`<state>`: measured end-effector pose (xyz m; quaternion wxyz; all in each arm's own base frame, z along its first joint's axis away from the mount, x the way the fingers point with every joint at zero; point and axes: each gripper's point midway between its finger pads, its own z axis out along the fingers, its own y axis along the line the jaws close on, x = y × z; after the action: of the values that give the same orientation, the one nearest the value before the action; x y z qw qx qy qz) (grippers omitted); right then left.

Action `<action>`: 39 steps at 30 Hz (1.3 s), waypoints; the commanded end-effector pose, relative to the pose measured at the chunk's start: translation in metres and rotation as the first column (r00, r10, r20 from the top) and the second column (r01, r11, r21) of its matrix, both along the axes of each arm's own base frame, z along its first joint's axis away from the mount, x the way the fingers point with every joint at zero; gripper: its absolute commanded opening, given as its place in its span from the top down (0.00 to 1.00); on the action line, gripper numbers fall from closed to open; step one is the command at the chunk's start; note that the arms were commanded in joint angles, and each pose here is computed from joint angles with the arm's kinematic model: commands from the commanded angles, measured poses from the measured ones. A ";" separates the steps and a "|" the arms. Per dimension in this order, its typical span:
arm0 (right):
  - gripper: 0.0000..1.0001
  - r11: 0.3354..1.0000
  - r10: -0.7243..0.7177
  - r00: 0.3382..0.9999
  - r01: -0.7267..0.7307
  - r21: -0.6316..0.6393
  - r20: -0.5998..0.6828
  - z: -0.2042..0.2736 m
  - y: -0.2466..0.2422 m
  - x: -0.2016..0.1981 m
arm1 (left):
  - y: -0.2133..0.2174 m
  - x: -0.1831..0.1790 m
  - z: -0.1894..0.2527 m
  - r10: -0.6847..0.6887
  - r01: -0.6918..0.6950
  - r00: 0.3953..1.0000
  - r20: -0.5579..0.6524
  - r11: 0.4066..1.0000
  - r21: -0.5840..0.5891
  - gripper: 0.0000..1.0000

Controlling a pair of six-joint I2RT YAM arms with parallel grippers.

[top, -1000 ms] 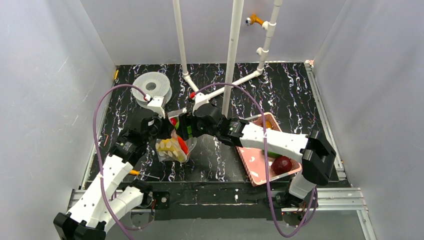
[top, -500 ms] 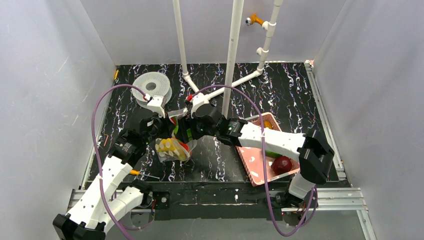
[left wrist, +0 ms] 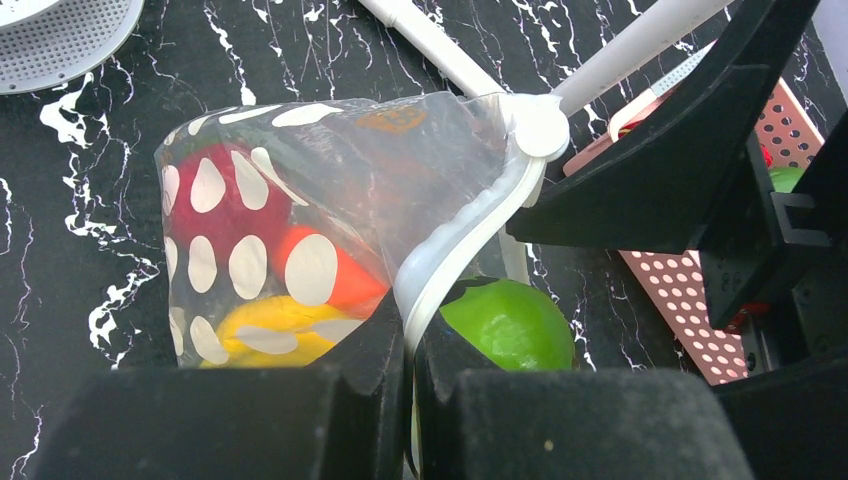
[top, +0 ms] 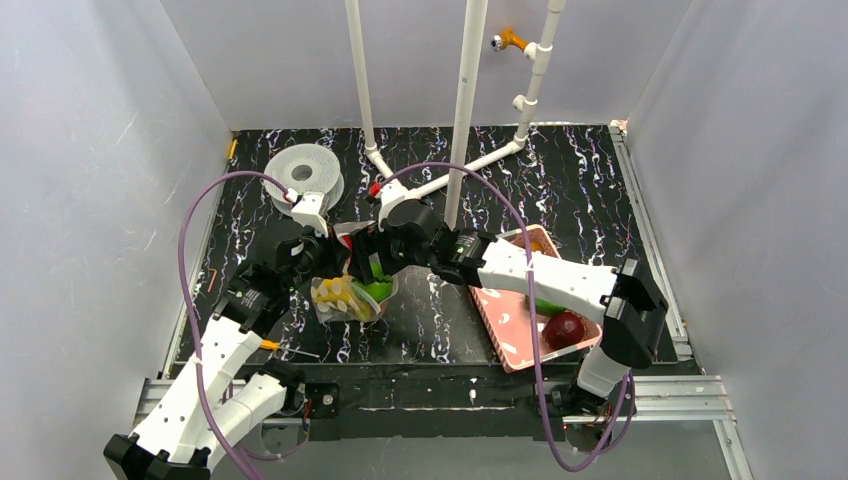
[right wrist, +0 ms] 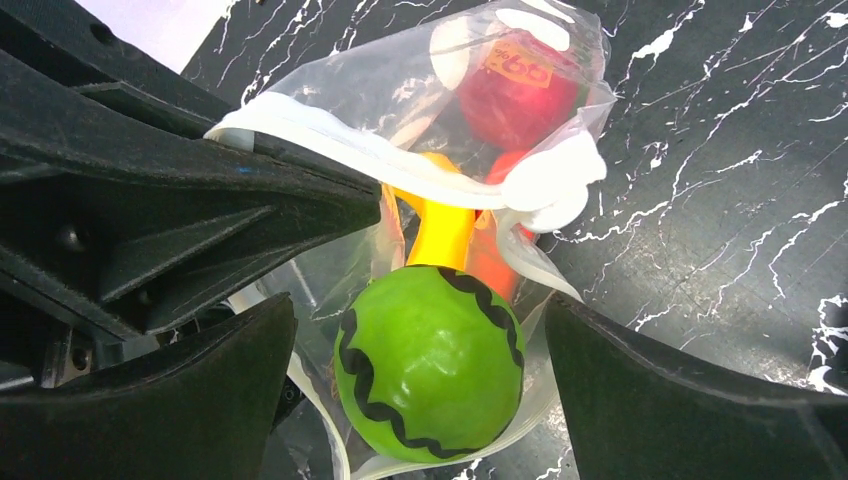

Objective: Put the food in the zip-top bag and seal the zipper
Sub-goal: Place the fake fruit in the zipper food storage bag, then adjust the zipper food storage bag at the center of the board.

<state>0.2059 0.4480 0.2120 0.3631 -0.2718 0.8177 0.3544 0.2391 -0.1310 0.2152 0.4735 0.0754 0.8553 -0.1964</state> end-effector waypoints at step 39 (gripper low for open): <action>0.92 0.997 -0.007 0.990 0.017 0.073 -0.143 -0.013 -0.018 0.009 | -0.004 0.000 0.009 -0.012 0.013 1.000 0.029 1.000 -0.023 1.00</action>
<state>0.2095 0.4202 0.1574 0.2889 -0.2377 0.8491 0.3730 0.2378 -0.1315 0.2151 0.4730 0.0738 0.8549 -0.1998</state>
